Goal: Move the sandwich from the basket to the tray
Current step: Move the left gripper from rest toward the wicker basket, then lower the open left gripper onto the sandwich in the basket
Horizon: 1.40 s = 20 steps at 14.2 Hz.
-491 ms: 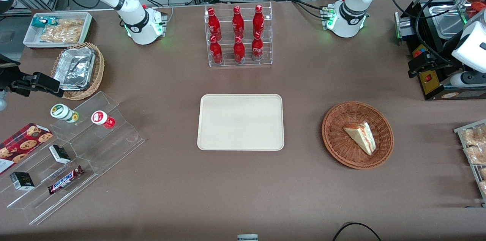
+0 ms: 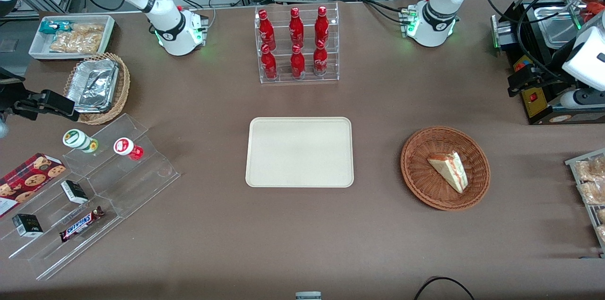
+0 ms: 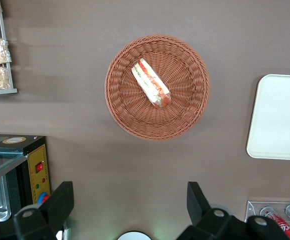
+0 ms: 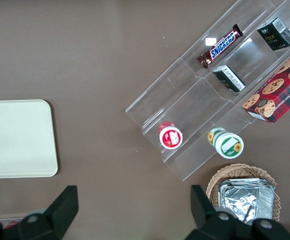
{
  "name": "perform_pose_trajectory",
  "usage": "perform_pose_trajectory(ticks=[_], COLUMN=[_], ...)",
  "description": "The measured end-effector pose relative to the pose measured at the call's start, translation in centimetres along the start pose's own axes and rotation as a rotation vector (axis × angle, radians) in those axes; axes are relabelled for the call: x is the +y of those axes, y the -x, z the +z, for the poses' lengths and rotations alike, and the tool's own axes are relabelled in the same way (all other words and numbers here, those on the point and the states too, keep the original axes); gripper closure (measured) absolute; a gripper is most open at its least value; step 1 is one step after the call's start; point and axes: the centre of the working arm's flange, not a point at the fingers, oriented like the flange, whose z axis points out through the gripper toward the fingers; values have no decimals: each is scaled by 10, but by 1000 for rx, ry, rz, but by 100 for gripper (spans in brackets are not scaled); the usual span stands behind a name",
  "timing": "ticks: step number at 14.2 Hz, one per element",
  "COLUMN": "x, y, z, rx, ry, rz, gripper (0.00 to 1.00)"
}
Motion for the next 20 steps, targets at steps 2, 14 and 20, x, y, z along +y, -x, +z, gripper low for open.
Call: perform_pose_trajectory(ticks=[2, 14, 20], x=[0, 7, 22], y=[-1, -70, -89], z=[5, 264, 332], rx=[-15, -140, -104], ry=[8, -30, 0], rz=[-53, -731, -769], gripper=[0, 0, 0])
